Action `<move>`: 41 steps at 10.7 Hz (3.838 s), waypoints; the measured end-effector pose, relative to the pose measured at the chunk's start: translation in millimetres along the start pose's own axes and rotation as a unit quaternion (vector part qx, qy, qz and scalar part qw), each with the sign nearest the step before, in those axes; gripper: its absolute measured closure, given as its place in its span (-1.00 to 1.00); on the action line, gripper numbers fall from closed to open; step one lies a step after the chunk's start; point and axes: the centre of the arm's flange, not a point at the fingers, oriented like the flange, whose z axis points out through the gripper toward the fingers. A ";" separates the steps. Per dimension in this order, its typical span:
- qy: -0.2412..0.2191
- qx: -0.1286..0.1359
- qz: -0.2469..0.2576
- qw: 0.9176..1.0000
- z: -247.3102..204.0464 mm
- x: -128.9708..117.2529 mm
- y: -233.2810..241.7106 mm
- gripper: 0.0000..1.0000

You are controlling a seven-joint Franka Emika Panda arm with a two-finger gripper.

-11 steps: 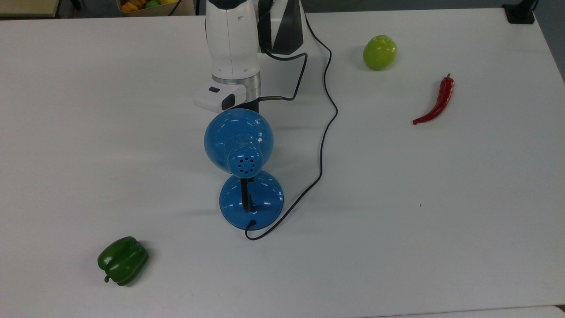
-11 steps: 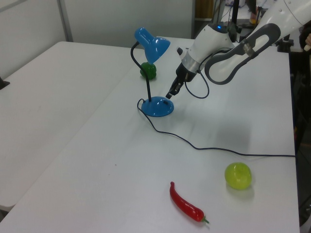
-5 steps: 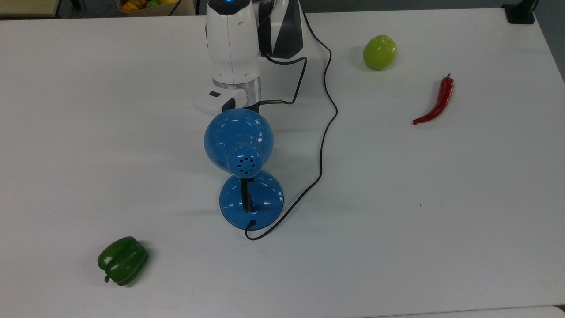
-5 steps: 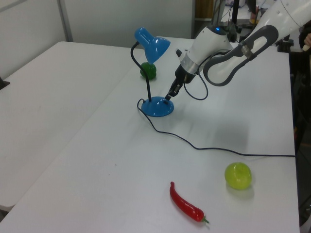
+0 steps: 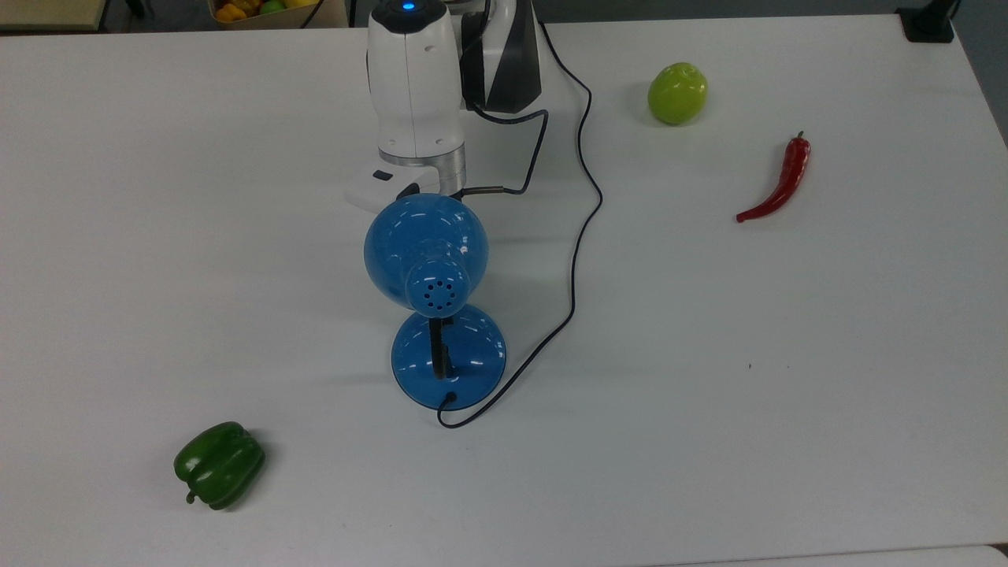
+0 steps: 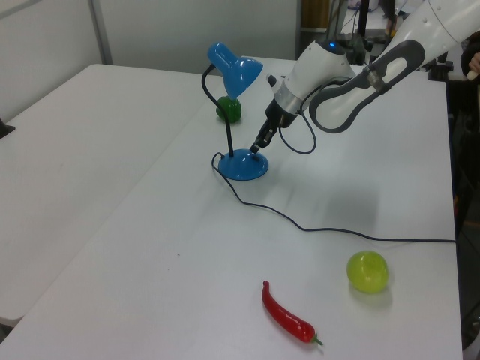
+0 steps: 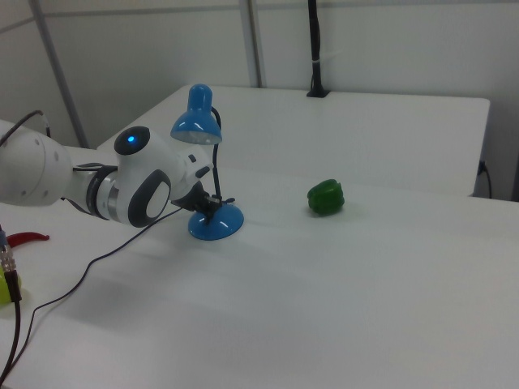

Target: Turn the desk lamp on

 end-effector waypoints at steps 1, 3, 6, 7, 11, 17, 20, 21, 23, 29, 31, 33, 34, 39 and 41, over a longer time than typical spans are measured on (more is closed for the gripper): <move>-0.002 0.001 0.000 1.000 2.5 -1.5 -0.8 0.98; -0.002 0.002 -0.001 1.000 3.5 -1.6 -2.9 0.98; -0.001 0.006 -0.004 1.000 3.3 -0.4 -9.0 0.98; -0.001 0.007 -0.004 1.000 3.3 -0.3 -9.8 0.98; -0.001 0.008 -0.004 1.000 3.4 -0.3 -10.5 0.98; -0.001 0.007 -0.005 1.000 4.7 0.4 -10.3 0.98; 0.000 0.007 -0.008 1.000 7.3 0.1 -10.5 0.98; 0.000 0.006 -0.009 1.000 7.3 0.1 -10.6 0.98; 0.000 0.006 -0.011 1.000 7.3 0.2 -10.8 0.98; -0.003 0.006 -0.011 1.000 -12.1 -5.8 -11.8 0.98; -0.053 0.014 -0.012 0.998 -32.1 -9.0 -13.0 0.98; -0.132 0.027 -0.014 0.991 -58.2 -13.5 -15.7 0.98; -0.166 0.032 -0.015 0.985 -68.5 -17.6 -17.8 0.98; -0.329 0.036 0.036 0.943 -154.7 -28.7 -34.3 0.45; -0.339 0.034 0.043 0.939 -208.1 -12.9 -32.0 -0.17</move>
